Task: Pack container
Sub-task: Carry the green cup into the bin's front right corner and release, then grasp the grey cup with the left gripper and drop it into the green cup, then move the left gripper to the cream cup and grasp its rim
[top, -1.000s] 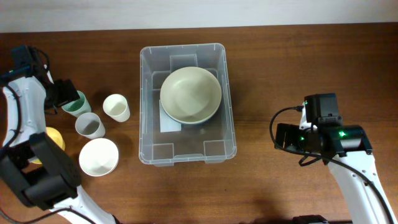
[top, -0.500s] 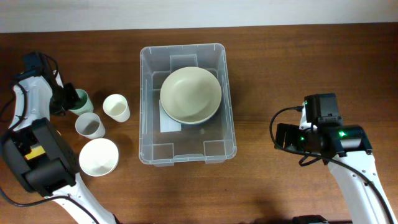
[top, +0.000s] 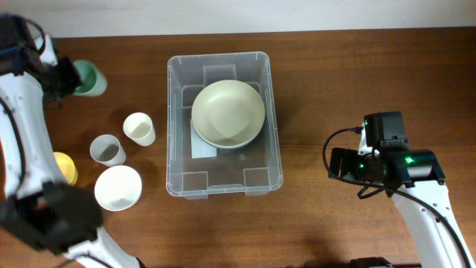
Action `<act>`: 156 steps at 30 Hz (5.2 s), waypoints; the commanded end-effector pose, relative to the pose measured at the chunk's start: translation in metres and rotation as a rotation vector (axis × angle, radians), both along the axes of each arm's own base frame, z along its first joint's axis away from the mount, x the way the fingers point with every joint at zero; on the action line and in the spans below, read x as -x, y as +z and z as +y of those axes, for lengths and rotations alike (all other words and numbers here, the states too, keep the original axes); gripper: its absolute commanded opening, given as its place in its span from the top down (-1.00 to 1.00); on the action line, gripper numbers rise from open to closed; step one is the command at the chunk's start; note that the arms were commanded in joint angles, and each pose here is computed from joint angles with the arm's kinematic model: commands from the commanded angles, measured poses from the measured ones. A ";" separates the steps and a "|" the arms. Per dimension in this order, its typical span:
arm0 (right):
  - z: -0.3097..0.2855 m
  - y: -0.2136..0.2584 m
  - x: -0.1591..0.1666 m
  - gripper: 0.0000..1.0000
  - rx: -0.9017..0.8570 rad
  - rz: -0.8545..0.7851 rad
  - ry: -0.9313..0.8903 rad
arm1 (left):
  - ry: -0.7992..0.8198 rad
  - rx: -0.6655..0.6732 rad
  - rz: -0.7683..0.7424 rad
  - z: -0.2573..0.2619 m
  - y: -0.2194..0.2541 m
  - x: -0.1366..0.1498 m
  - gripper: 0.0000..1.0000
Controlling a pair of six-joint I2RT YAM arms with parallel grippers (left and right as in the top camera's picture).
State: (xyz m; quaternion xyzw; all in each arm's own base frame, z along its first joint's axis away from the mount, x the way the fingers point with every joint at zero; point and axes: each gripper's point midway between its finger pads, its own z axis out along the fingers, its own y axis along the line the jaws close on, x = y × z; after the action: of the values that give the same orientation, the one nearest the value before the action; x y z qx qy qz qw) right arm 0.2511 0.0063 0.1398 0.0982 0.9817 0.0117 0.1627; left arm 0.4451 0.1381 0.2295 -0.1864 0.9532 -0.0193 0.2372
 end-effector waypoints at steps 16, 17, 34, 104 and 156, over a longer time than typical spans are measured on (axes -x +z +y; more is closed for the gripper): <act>0.000 -0.002 0.005 -0.98 0.005 0.021 -0.005 | -0.768 0.056 0.188 -0.326 0.007 0.125 0.99; 0.000 -0.002 0.006 -0.98 0.006 0.026 -0.005 | -0.768 0.066 0.198 -0.339 -0.006 0.128 0.99; 0.000 -0.003 0.008 -0.98 0.006 0.036 -0.005 | -0.650 0.045 0.265 -0.382 -0.125 0.156 0.99; 0.000 -0.003 0.006 -0.98 0.007 0.028 -0.005 | 0.213 0.019 -0.010 -0.014 0.021 0.091 0.99; 0.000 -0.002 0.005 -0.98 0.007 0.024 -0.005 | -0.087 -0.049 0.027 -0.153 0.021 0.081 -0.43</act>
State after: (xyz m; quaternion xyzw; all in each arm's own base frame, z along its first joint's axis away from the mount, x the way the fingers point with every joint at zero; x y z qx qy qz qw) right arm 0.2447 0.0055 0.1378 0.0987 0.9838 0.0081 0.1495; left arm 0.3574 -0.0727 0.2336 -0.0656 0.9782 -0.0365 0.1936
